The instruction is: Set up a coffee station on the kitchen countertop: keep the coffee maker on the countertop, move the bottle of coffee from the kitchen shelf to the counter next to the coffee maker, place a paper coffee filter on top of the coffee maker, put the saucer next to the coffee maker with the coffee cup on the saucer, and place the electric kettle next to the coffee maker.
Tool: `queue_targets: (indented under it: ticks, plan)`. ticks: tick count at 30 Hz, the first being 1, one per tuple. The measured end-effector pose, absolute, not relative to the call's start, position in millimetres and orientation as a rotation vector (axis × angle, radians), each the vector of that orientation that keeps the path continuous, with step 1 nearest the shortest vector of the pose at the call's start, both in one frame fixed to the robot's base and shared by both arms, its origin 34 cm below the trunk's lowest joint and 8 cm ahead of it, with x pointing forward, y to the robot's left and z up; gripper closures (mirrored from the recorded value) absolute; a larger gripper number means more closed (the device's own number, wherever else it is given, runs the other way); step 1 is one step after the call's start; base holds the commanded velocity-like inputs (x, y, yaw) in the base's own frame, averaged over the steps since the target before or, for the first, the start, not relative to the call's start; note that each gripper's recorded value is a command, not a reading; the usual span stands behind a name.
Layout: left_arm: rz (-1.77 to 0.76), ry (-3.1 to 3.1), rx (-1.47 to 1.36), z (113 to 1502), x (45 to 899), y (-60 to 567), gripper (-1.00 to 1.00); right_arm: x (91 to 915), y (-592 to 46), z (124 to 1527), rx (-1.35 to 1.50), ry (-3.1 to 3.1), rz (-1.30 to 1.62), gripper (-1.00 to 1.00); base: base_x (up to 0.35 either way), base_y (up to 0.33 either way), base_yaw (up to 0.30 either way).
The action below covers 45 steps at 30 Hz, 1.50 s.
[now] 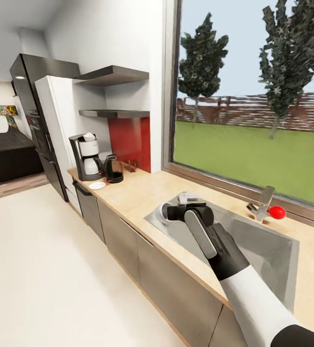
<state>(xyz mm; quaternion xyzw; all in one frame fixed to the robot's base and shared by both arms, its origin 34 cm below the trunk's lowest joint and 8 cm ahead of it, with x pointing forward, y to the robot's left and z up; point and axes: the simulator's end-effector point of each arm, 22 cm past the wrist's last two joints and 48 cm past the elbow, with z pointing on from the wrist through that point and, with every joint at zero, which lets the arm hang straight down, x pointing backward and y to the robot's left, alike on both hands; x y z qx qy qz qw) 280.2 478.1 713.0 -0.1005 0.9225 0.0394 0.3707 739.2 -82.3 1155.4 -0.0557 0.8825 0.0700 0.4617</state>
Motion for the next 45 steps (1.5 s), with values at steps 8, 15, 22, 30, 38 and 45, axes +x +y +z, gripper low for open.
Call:
queue_targets:
  ticks: [8,15,22,30,38,45]
  plan:
    - [0.104,2.37,-0.256,713,279,479,-1.0,740,-82,1152,-0.137,2.177,0.174,1.0,0.234,0.275,0.23]
    - [0.11,2.364,-0.259,713,279,480,-1.0,741,-83,1149,-0.136,2.18,0.174,1.0,0.244,0.251,0.122]
    - [0.115,2.359,-0.279,714,277,482,-1.0,741,-87,1148,-0.134,2.181,0.164,1.0,0.245,0.248,0.009]
    - [0.157,2.356,-0.299,714,276,490,-1.0,742,-88,1145,-0.135,2.188,0.158,1.0,0.243,0.248,0.0]
    - [0.174,2.356,-0.306,714,275,492,-1.0,742,-88,1145,-0.135,2.188,0.157,1.0,0.221,0.271,0.0]
    - [0.174,2.357,-0.305,714,275,492,-1.0,742,-88,1145,-0.135,2.189,0.158,1.0,0.169,0.301,0.0]
